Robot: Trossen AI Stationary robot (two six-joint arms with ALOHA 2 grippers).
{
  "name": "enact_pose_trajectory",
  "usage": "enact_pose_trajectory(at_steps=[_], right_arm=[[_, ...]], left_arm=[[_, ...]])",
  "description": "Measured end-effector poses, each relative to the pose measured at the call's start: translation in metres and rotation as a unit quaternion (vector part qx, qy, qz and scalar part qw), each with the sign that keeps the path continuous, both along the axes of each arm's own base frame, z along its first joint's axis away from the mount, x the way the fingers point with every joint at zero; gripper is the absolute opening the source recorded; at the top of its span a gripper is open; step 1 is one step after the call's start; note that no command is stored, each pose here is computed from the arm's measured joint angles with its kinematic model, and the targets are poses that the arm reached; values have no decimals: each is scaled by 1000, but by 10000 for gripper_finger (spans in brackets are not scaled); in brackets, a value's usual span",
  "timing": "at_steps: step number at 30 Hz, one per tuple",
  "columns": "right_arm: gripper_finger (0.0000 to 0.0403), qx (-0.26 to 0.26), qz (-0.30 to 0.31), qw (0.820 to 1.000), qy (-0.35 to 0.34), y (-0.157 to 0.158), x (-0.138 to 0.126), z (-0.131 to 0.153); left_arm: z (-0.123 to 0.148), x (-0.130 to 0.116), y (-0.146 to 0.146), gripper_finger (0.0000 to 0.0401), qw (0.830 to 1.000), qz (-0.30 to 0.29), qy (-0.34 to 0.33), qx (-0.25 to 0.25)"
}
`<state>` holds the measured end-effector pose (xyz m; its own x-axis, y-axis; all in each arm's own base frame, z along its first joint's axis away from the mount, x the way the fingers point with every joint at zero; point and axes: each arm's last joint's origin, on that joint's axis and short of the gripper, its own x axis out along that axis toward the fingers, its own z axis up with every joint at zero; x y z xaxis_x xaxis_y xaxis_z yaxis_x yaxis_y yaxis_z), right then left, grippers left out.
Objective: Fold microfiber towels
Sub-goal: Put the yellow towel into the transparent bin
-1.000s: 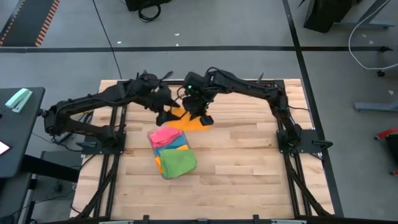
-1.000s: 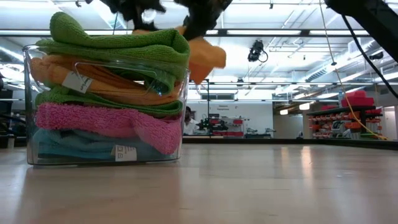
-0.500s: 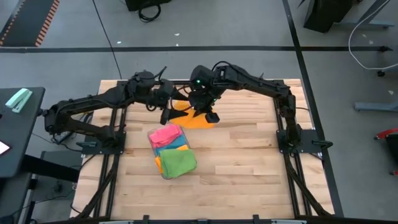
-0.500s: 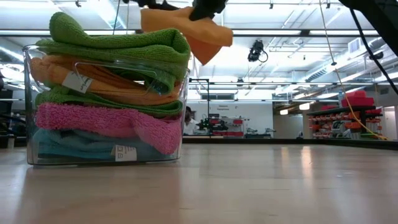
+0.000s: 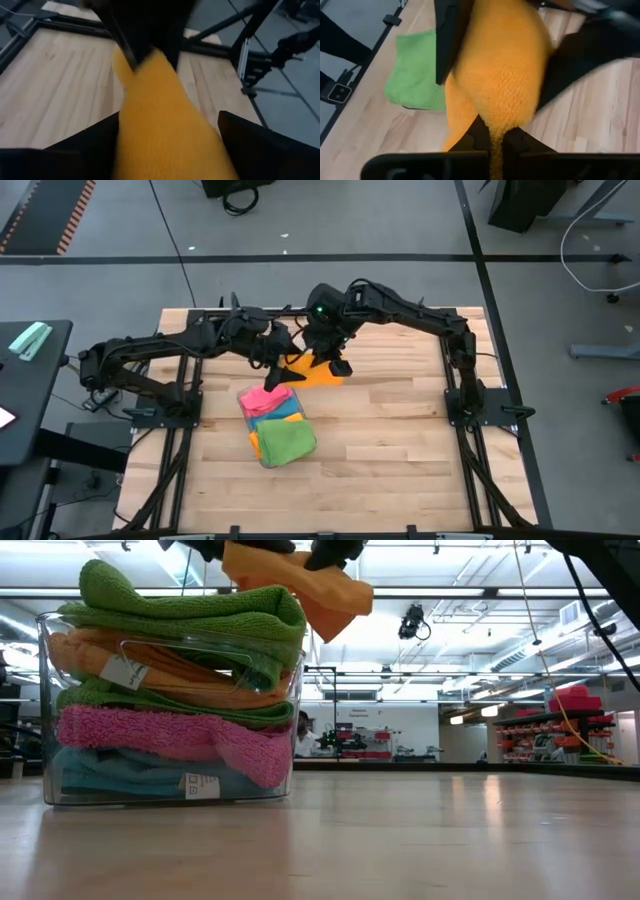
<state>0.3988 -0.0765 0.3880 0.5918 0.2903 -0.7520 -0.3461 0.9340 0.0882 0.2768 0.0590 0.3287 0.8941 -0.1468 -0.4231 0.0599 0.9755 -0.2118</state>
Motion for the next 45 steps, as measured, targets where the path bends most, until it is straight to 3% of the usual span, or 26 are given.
enact_pose_trajectory(at_steps=[13,21,26,35,40,45], right_arm=[[12,-3,34,999,-8,11,2,0],[14,-10,44,999,-8,12,2,0],[58,-14,42,999,-8,12,2,0],[131,-11,6,1000,4,8,1,-1],[166,-2,-15,1000,26,-2,-1,-5],[173,11,-37,998,50,-10,-6,-7]], left_arm=[[-9,0,-1,242,999,-3,39,-14],[-11,1,-8,115,998,-6,49,-28],[-11,2,-12,34,998,-4,54,-45],[-21,-2,-17,42,983,76,117,-115],[-54,-12,-26,38,965,140,172,-141],[-78,-34,-23,35,943,210,172,-191]])
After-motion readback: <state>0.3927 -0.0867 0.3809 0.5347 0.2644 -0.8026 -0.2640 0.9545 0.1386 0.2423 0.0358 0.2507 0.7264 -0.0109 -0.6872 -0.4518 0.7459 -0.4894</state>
